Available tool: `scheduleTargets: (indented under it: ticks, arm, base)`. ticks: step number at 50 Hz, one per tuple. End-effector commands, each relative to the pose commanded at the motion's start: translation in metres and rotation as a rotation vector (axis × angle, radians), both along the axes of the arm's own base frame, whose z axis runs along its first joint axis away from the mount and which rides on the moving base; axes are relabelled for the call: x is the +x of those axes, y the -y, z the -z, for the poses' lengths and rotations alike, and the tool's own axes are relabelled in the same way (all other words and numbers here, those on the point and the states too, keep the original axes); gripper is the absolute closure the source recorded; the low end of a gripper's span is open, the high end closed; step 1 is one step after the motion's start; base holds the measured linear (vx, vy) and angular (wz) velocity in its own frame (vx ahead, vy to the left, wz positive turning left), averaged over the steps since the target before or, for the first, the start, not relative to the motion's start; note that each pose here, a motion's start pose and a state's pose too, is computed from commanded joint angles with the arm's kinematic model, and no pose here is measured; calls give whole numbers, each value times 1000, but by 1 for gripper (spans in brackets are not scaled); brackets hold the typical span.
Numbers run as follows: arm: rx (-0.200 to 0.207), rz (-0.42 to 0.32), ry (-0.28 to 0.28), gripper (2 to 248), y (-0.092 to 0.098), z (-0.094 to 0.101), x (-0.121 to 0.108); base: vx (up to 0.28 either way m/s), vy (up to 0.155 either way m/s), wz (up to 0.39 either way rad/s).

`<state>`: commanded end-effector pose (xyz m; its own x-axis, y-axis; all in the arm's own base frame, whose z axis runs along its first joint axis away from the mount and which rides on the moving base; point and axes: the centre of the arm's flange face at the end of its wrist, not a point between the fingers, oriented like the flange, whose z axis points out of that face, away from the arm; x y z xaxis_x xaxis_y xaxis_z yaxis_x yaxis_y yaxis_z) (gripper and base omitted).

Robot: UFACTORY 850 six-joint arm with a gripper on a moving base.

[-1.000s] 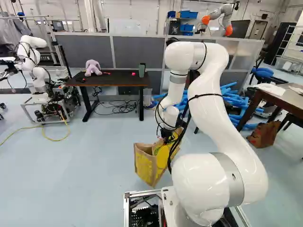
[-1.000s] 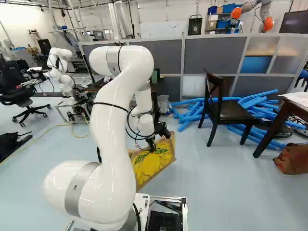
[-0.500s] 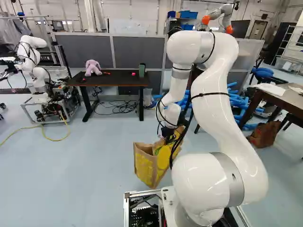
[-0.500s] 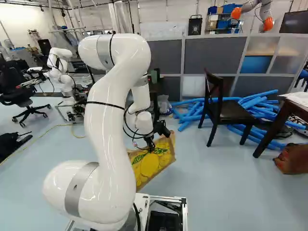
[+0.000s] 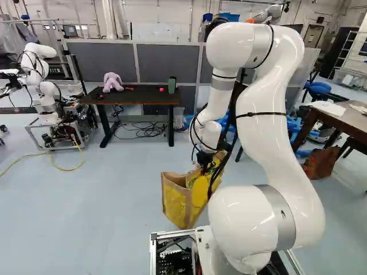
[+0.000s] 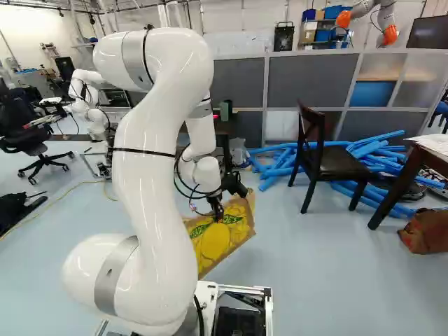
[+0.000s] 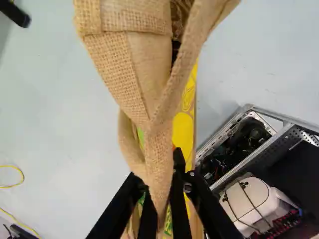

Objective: Pick up the bag on the ground and place it on the table

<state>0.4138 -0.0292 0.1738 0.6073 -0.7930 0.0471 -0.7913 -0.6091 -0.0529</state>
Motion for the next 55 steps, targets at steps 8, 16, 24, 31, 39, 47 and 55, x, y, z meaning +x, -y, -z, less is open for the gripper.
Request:
scheduleTargets:
  ticks: [8,16,24,31,39,47,55]
  arm:
    - [0,-1,1,224,0,-12,-3]
    - [1,0,3,224,-1,-23,-5]
    - [1,2,5,224,1,-35,-5]
    - [2,5,8,224,2,-45,-5]
    - [2,7,11,224,3,-57,-5]
    - [2,9,15,224,3,-69,-5]
    - [3,8,17,224,3,-80,-7]
  base:
    - [0,0,0]
    - [0,0,0]
    - [0,0,0]
    - [0,0,0]
    - [0,0,0]
    - [0,0,0]
    - [0,0,0]
